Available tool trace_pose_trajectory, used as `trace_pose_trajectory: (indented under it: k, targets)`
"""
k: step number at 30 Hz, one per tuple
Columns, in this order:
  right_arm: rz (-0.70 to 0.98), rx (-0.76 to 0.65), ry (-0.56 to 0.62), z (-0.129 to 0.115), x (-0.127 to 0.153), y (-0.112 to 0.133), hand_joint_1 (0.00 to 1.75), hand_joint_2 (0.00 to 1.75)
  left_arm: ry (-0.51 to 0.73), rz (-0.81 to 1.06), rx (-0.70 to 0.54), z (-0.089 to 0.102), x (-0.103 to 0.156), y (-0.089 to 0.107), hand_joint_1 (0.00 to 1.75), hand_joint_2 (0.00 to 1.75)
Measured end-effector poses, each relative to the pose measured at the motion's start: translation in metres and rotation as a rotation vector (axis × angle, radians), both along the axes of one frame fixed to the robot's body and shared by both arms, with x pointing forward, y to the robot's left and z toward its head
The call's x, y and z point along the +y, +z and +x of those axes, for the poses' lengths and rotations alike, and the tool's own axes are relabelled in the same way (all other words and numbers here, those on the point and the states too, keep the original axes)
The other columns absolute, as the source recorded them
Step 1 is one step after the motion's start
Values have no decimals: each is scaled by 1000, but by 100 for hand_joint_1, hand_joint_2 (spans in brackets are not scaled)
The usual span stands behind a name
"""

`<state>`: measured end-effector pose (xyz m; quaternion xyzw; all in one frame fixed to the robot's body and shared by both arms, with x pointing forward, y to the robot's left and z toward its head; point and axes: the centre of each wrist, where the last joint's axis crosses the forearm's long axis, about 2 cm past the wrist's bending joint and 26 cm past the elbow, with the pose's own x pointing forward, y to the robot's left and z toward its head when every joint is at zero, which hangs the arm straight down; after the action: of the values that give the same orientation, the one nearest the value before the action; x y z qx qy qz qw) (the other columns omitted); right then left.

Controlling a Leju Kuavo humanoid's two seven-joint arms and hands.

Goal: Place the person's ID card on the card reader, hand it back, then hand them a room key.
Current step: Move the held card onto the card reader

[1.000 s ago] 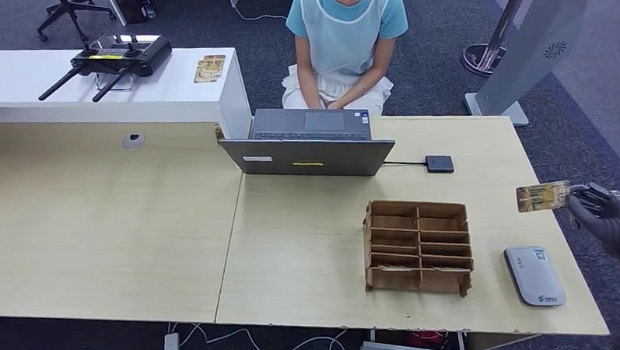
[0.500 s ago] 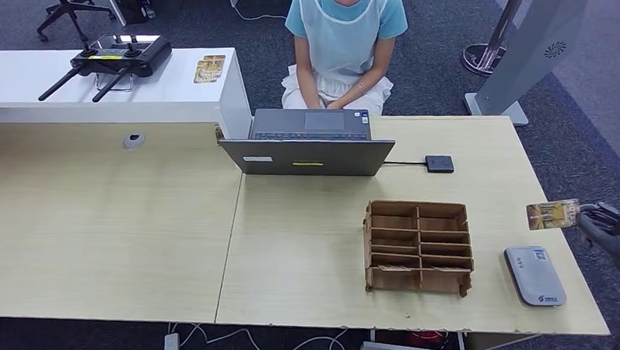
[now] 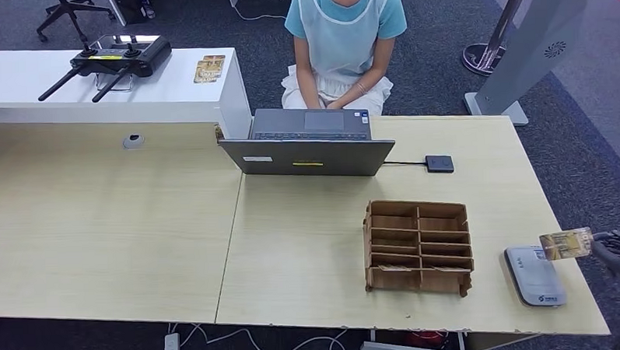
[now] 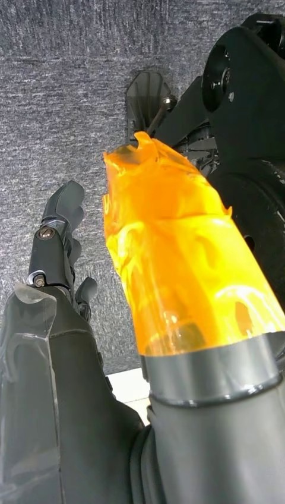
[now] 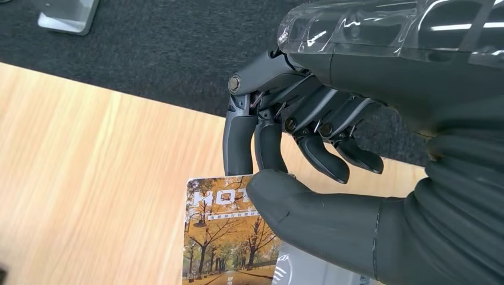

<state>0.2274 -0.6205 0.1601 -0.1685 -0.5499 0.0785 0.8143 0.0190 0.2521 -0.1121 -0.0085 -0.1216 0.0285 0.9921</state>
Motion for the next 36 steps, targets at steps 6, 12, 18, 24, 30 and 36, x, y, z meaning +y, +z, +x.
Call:
trace_pose_trajectory:
  k: [6, 12, 18, 24, 30, 36]
  targets:
    - [5, 54, 6, -11, -3, -9, 175, 175, -4, 0, 2, 0, 0, 0, 0, 0]
    - [5, 113, 14, -24, -5, -20, 175, 175, -10, 1, 10, 0, 0, 0, 0, 0]
    - [-1, 161, 26, -31, -7, -25, 175, 175, -17, 2, 13, 0, 0, 0, 0, 0]
    - [-4, 184, 28, -34, -7, -28, 175, 175, -22, 2, 13, 0, 0, 0, 0, 0]
    - [-6, 201, 22, -36, -8, -29, 175, 175, -23, 2, 13, 0, 0, 0, 0, 0]
    - [-9, 217, 18, -37, -8, -32, 175, 175, -25, 2, 15, 0, 0, 0, 0, 0]
